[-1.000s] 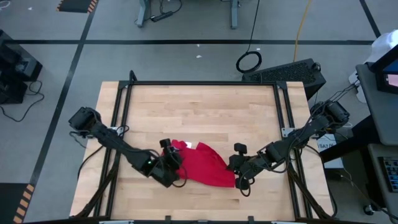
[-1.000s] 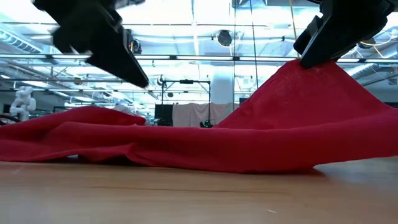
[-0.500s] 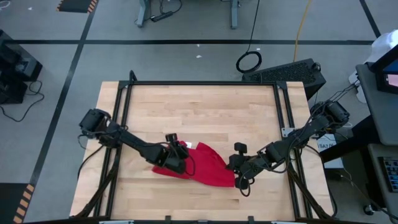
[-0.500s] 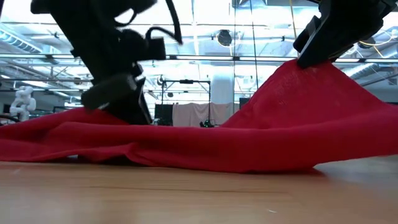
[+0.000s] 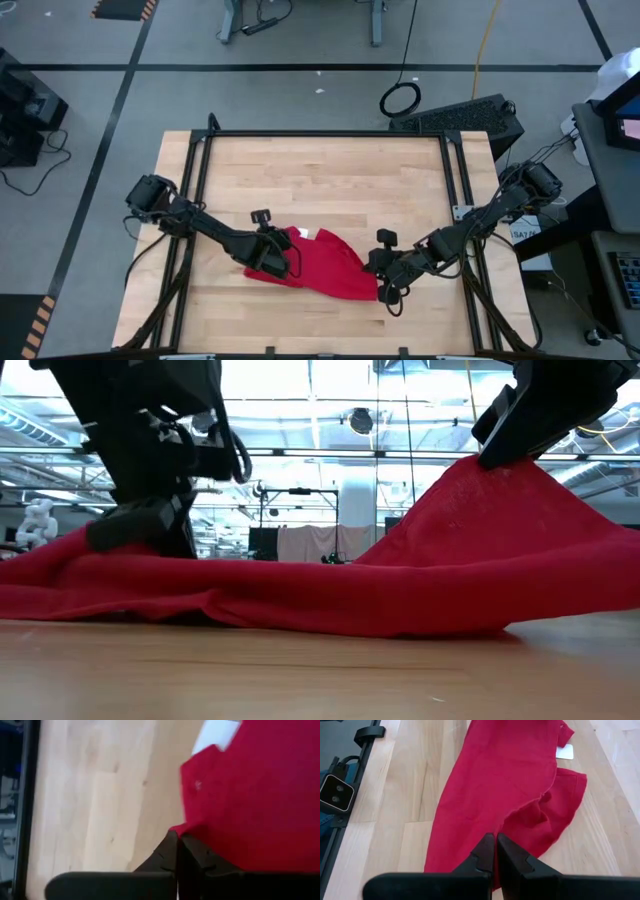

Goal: Roll towel
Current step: Roll the red towel

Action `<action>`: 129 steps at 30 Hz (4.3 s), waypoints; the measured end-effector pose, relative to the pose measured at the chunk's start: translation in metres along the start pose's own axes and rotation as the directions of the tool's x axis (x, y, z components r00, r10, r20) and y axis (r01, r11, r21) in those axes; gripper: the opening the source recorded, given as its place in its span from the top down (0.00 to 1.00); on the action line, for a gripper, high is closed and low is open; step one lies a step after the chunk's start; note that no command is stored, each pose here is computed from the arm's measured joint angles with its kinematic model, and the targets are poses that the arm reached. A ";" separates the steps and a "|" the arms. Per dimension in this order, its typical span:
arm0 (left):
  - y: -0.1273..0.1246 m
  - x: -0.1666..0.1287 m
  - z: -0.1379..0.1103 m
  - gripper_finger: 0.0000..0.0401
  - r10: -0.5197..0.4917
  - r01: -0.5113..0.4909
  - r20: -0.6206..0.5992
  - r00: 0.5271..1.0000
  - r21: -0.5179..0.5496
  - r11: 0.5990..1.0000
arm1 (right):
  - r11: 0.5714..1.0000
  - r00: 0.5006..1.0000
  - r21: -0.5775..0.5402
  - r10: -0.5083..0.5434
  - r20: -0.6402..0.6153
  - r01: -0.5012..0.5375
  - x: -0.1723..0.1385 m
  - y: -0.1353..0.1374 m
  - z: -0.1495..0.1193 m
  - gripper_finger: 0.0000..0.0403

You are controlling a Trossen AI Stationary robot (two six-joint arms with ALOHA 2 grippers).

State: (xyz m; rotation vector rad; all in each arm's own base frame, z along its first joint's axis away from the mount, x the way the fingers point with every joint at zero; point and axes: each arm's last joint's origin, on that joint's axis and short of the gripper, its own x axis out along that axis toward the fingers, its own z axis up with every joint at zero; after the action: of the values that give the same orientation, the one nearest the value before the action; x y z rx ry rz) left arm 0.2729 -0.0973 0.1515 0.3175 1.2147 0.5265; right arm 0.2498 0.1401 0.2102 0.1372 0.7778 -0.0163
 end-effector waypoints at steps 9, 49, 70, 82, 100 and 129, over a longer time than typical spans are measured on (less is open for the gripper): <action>0.033 -0.056 0.002 0.99 0.122 -0.091 0.257 0.959 -0.130 0.987 | 0.989 0.987 -0.070 -0.127 0.097 0.134 -0.006 -0.005 0.006 0.98; 0.060 -0.218 -0.039 0.98 -0.689 0.622 0.607 0.396 0.375 0.687 | 0.992 0.996 -0.112 0.047 -0.071 -0.054 -0.071 0.084 0.035 0.98; -0.026 -0.181 -0.021 0.98 -0.755 0.556 0.436 0.489 0.511 0.655 | 0.975 0.976 -0.208 0.040 -0.213 -0.085 -0.041 0.092 0.020 0.98; -0.042 -0.160 0.001 0.98 -0.660 0.428 0.527 0.536 0.504 0.750 | 0.976 0.933 -0.169 -0.186 -0.307 0.139 -0.036 0.073 0.008 0.98; -0.014 -0.149 0.064 0.98 -0.361 0.374 0.847 0.390 0.212 0.903 | 0.705 0.690 -0.285 -0.704 -0.170 0.650 -0.047 0.016 0.011 0.98; -0.054 -0.094 0.109 0.98 -0.556 0.548 0.829 0.063 0.436 0.714 | 0.858 0.823 -0.054 -0.507 -0.256 0.511 -0.073 0.068 -0.028 0.49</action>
State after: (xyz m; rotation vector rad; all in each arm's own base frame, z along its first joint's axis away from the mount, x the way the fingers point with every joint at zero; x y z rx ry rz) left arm 0.3634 -0.1888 0.2351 0.0728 0.0457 -0.4071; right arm 0.1831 0.2088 0.2499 -0.0597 1.0638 -0.5269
